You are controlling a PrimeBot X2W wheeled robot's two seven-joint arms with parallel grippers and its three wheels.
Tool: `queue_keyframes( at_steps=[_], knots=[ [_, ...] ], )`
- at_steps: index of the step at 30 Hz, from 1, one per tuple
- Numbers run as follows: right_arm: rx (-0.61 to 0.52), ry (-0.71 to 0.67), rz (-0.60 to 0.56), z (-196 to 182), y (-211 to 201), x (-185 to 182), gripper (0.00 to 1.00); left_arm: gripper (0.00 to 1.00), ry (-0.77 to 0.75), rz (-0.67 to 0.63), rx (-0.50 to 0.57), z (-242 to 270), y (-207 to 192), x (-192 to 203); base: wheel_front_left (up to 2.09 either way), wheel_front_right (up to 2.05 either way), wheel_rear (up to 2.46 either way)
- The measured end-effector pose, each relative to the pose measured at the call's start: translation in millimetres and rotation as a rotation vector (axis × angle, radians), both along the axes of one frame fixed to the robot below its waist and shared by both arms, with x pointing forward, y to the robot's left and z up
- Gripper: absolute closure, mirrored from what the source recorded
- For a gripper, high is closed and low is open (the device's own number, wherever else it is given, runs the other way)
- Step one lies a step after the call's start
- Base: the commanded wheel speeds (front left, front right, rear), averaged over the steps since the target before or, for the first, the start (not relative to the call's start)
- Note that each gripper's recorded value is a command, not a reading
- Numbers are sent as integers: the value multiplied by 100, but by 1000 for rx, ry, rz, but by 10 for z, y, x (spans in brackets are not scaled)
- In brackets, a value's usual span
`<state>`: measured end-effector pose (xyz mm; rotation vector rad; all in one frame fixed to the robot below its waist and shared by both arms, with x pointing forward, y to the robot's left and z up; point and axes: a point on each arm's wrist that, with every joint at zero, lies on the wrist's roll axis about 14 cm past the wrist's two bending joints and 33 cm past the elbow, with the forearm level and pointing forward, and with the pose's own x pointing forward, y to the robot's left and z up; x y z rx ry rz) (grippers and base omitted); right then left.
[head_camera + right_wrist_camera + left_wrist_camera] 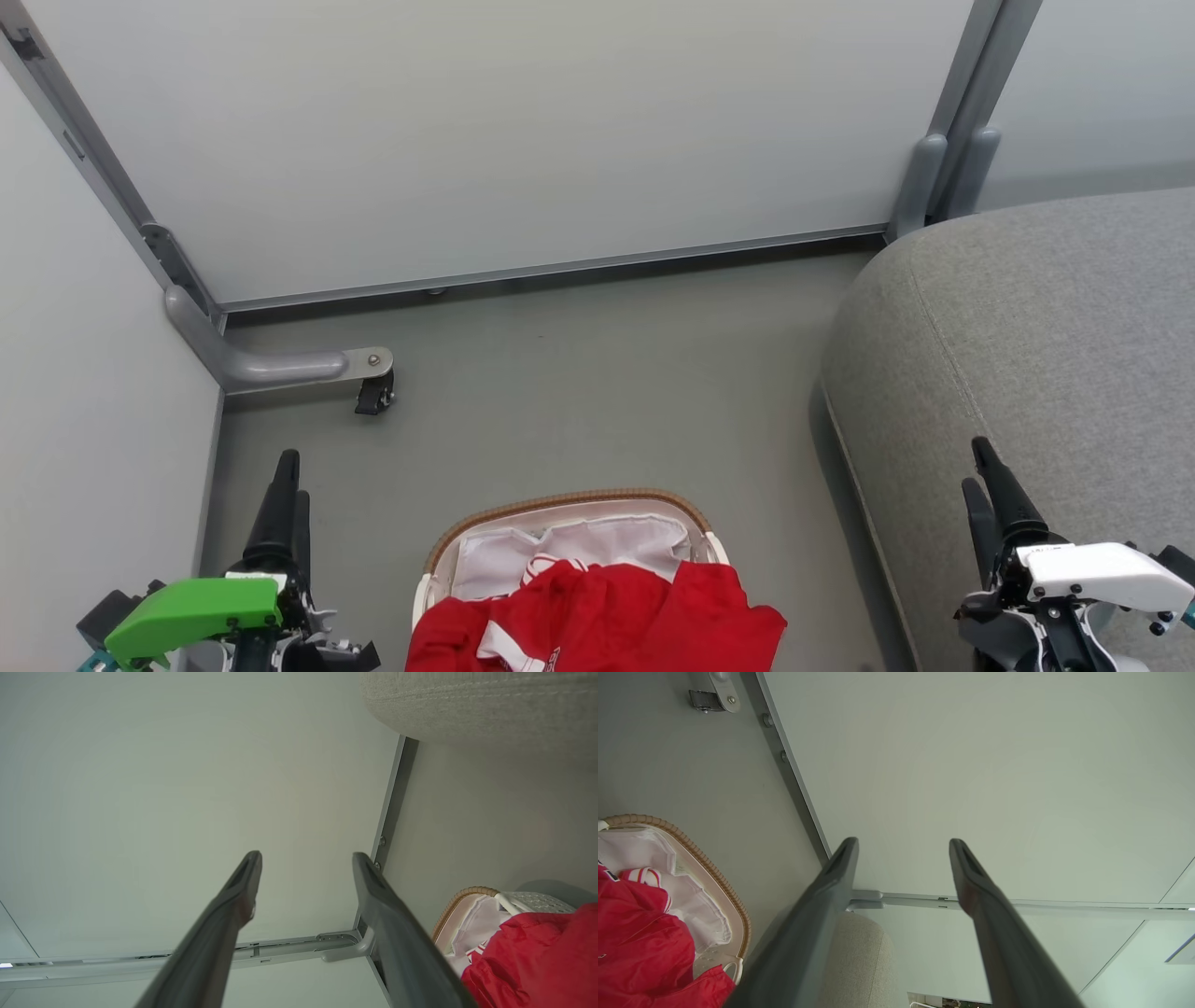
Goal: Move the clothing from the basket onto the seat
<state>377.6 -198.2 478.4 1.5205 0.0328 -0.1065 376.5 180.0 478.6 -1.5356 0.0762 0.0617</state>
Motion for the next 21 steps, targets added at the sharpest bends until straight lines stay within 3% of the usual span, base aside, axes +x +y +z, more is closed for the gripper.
queue_keyframes(
  at_steps=[11,21],
  knots=[
    [-202,-25,-16,118,-72,14,0,0,-41,-18,167,122,-66,21,0,0,0],
    [-527,-80,5,346,-40,50,0,0,-74,-35,372,207,-114,28,0,0,0]
  ],
)
